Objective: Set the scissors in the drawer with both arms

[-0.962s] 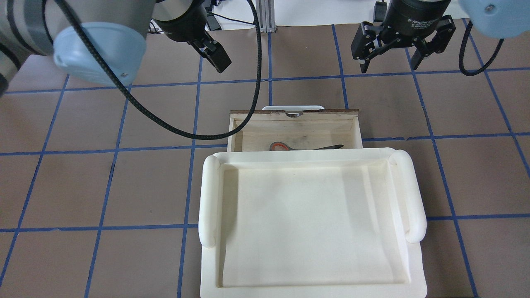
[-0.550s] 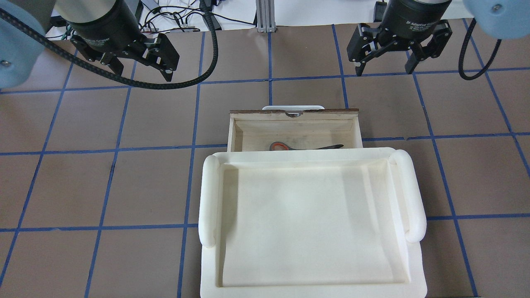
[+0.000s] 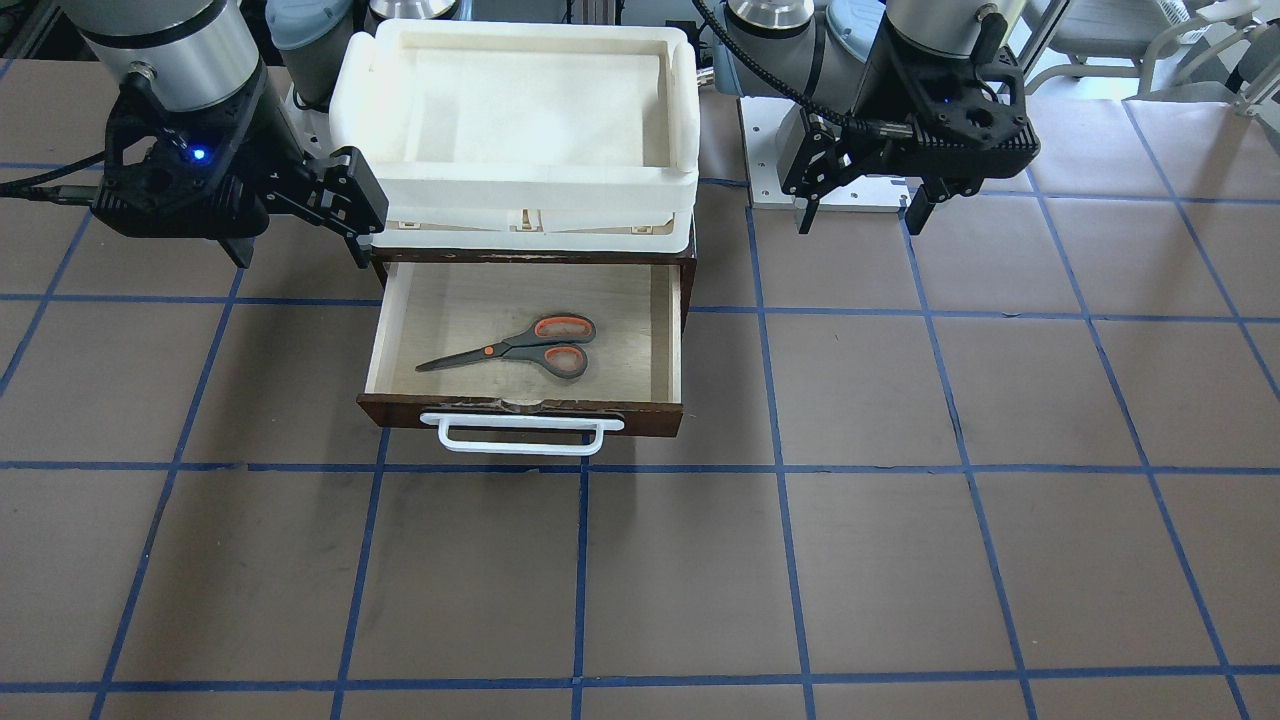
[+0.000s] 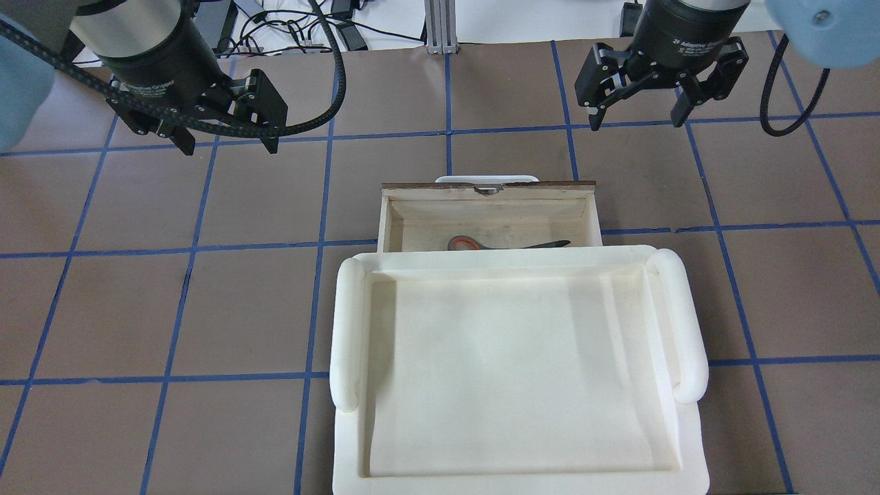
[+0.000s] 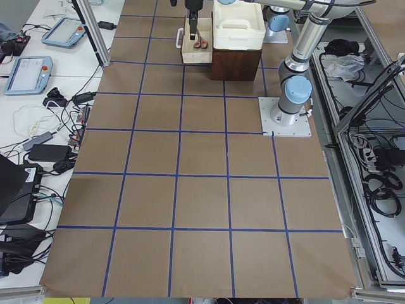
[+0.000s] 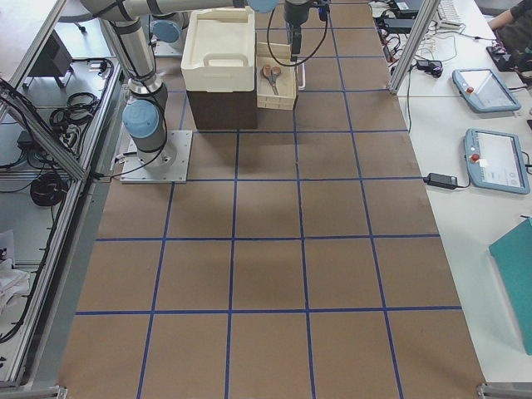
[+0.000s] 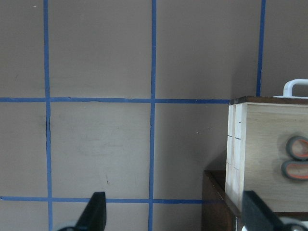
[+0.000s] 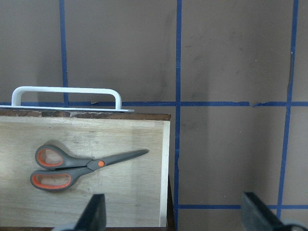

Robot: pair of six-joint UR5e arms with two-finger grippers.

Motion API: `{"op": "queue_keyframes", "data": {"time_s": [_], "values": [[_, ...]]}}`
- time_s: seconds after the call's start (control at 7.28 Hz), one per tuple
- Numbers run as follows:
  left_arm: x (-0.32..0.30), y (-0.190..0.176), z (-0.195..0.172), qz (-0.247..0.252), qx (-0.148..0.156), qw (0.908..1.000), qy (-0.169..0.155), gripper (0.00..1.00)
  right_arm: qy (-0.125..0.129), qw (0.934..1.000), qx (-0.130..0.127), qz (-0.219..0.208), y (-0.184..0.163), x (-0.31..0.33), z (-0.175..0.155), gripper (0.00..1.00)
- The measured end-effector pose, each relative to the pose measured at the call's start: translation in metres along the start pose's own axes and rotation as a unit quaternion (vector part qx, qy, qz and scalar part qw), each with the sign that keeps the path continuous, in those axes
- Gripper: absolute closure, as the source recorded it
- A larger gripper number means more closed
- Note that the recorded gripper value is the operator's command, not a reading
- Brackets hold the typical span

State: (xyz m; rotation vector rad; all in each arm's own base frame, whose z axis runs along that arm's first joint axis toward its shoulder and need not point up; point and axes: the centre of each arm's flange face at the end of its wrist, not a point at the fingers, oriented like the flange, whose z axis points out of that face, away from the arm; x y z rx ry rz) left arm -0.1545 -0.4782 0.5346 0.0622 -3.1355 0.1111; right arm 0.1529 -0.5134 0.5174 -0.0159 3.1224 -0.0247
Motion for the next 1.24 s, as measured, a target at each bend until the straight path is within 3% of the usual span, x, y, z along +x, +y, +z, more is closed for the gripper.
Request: {"op": "queue_keyframes", "data": {"time_s": [1.24], "values": [[-0.0017,0.0013,-0.0035,-0.011,0.003,0.9999,0.001,0.0,0.004,1.0,-0.004,-0.002,0.0009,0.0008,0.0014,0.0]]}}
